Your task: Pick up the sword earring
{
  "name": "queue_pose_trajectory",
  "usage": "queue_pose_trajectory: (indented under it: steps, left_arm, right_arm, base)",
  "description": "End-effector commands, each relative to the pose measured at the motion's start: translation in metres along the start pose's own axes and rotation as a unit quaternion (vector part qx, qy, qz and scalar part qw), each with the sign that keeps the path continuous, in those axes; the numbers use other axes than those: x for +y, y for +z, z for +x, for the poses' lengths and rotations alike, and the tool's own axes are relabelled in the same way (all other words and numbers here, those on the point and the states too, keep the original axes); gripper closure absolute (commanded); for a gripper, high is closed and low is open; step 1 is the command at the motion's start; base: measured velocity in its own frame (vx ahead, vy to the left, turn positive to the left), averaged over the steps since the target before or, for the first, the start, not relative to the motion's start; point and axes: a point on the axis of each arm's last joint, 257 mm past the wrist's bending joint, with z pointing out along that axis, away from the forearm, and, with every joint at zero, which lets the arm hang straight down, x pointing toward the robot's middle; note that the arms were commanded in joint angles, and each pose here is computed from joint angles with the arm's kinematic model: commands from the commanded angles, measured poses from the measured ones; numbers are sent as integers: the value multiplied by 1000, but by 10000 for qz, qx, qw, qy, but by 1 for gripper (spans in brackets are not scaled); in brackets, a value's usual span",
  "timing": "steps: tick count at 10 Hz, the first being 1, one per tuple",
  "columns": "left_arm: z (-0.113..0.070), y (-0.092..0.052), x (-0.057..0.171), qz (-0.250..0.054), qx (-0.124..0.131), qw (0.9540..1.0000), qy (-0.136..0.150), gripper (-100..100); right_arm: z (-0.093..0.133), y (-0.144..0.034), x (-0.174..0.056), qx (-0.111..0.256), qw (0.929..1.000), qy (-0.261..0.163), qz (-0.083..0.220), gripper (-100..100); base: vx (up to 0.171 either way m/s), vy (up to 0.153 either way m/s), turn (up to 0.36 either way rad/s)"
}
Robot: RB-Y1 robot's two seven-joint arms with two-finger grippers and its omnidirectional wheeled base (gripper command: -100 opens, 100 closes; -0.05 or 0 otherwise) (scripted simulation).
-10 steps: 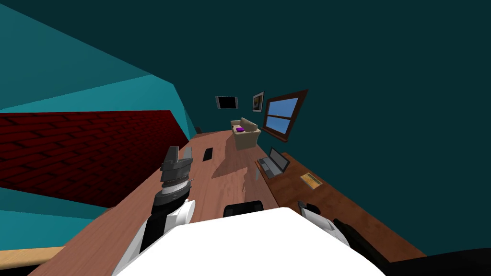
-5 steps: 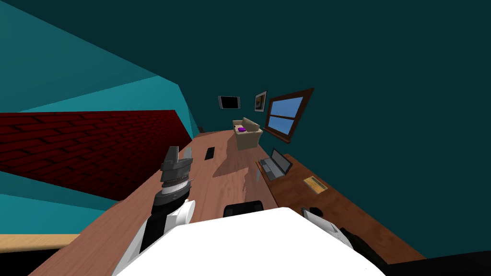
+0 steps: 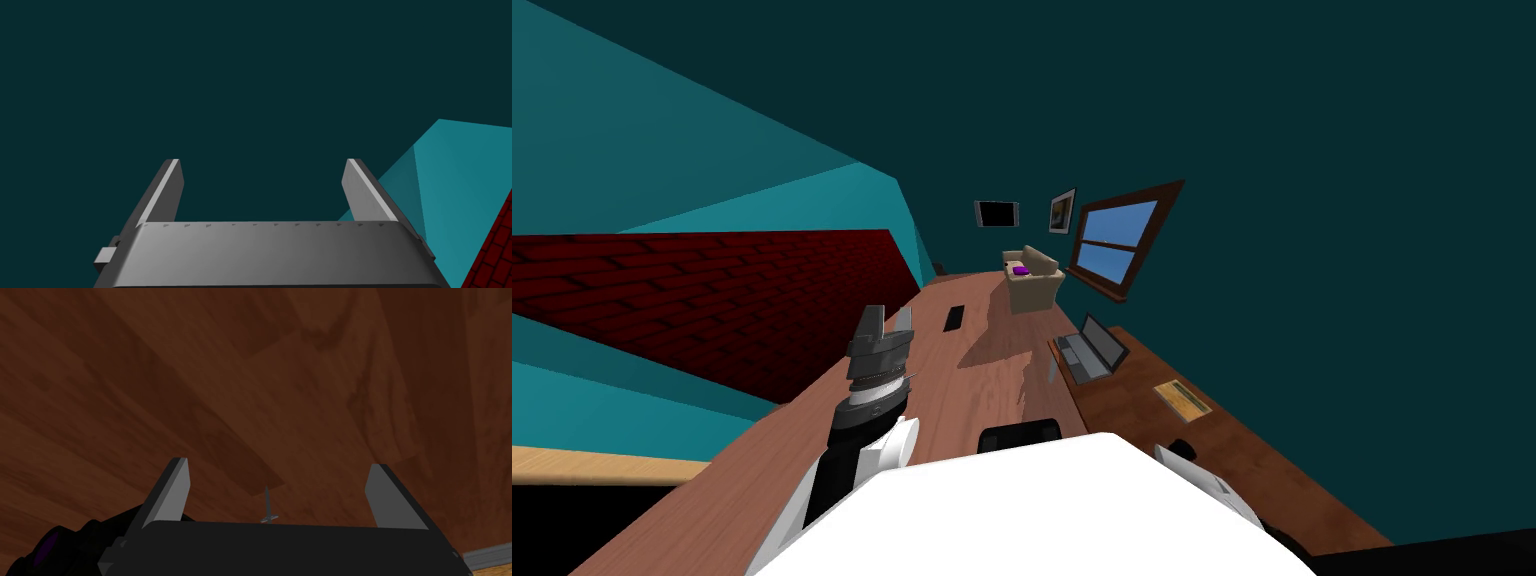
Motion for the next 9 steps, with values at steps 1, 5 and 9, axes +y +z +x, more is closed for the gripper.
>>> queue_pose_trajectory:
  steps: [1, 5, 9]
  left_arm:
    - [0, 0, 0, 0, 0, 10000, 0, 0]
    - [0, 0, 0, 0, 0, 10000, 0, 0]
    - [0, 0, 0, 0, 0, 10000, 0, 0]
  right_arm:
    - [-1, 2, -4, 6, 9999, 45, 111, -100]
    - [-10, 3, -29, 0, 9983, 212, 550, -100]
    - [-12, 2, -36, 0, 9971, 285, 707, -100]
  base:
    - [17, -41, 35]
    - [11, -30, 48]
    - [12, -29, 29]
